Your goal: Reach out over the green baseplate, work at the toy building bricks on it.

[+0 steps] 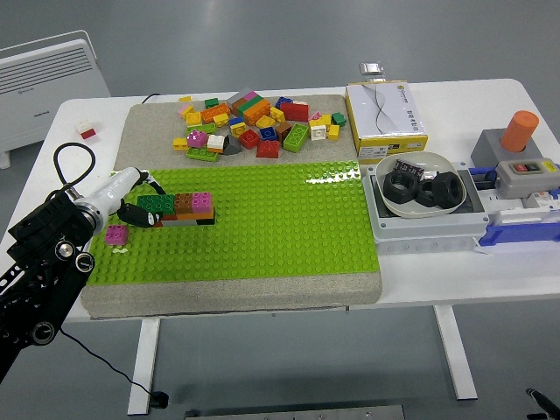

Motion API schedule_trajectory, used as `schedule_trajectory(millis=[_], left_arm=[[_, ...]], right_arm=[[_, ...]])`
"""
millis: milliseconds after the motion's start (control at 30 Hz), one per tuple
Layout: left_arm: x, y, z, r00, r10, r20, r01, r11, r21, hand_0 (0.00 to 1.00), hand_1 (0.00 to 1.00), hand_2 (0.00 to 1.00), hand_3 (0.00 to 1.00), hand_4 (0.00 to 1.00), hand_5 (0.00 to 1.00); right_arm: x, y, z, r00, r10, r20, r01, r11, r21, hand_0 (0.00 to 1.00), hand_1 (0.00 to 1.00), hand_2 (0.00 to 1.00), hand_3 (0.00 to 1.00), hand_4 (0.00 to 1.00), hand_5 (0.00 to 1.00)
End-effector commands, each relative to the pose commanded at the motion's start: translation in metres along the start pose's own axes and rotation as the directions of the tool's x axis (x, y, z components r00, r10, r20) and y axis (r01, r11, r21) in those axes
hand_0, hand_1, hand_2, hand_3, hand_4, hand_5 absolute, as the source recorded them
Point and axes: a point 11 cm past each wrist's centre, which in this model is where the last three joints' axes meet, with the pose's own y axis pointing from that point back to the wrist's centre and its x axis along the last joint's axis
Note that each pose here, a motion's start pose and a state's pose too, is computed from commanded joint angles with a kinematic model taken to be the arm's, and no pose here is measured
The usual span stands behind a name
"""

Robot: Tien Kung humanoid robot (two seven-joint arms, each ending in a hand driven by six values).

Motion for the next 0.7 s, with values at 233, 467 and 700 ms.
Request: schedule_trajectory(millis=[233, 467, 700], left_arm=[[-0.0013, -0.0002, -0.0008, 1.0, -0.005, 0.004, 0.005, 1.0, 0.003, 0.962, 0.925, 0.878, 0.782, 0.5, 0.002], [-0.0024, -0.0006, -0.0008, 1.0, -0.007, 0.003, 0.007, 1.0, 0.005, 0.962, 0.925, 0.879, 0.788, 0.505, 0.002], [-0.0026, -0.0005, 0.0, 1.0, -0.013, 0.009, 0.013, 1.0, 0.003, 0.962, 0.926, 0.879, 0.784, 0.516, 0.002]], right_arm=[[0.0003, 0.0, 0.0002, 1.0, 0.001, 0.0, -0.001, 1.0, -0.001, 0.674, 0.633, 0.682, 0.698, 0.706, 0.959], [0.0008, 0.0002, 0.0, 1.0, 0.002, 0.0, -0.002, 1.0, -0.002, 0.672, 0.632, 0.68, 0.694, 0.705, 0.958], [0.0009, 0.0002, -0.0006, 1.0, 0.002, 0.0, -0.002, 1.0, -0.001, 0.672, 0.633, 0.68, 0.694, 0.705, 0.958]])
